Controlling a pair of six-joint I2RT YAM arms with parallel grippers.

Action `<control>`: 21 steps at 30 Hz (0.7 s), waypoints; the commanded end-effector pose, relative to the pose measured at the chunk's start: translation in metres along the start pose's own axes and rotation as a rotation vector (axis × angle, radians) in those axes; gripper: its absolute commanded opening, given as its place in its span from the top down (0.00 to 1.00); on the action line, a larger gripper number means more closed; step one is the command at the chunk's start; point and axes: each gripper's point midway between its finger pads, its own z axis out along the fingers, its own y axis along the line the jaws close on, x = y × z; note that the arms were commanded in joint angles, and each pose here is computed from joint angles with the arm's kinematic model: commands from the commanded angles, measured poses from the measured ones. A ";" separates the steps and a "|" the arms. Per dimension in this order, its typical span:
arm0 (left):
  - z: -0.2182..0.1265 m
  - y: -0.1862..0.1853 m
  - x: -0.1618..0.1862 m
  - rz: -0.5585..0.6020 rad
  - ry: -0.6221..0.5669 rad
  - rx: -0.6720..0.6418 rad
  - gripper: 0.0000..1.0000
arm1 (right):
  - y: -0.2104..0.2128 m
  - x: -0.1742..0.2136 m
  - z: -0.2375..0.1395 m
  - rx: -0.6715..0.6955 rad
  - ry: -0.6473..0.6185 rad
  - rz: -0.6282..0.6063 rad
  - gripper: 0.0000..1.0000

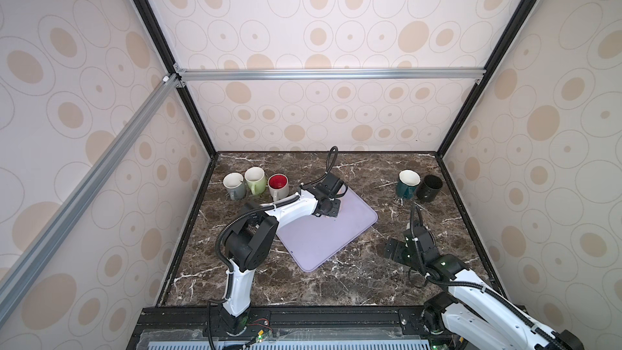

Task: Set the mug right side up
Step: 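Lift the pink mug with the left gripper toward the right gripper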

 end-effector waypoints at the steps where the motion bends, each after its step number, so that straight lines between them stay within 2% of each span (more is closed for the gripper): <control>1: -0.009 -0.004 -0.001 -0.020 -0.021 0.051 1.00 | 0.002 0.004 0.001 -0.018 0.011 0.003 0.00; 16: -0.032 -0.004 -0.008 -0.083 -0.133 0.180 1.00 | 0.033 0.000 -0.005 -0.118 0.082 -0.009 0.00; 21: -0.039 -0.007 -0.013 -0.105 -0.164 0.244 1.00 | 0.053 -0.005 -0.011 -0.220 0.079 0.016 0.00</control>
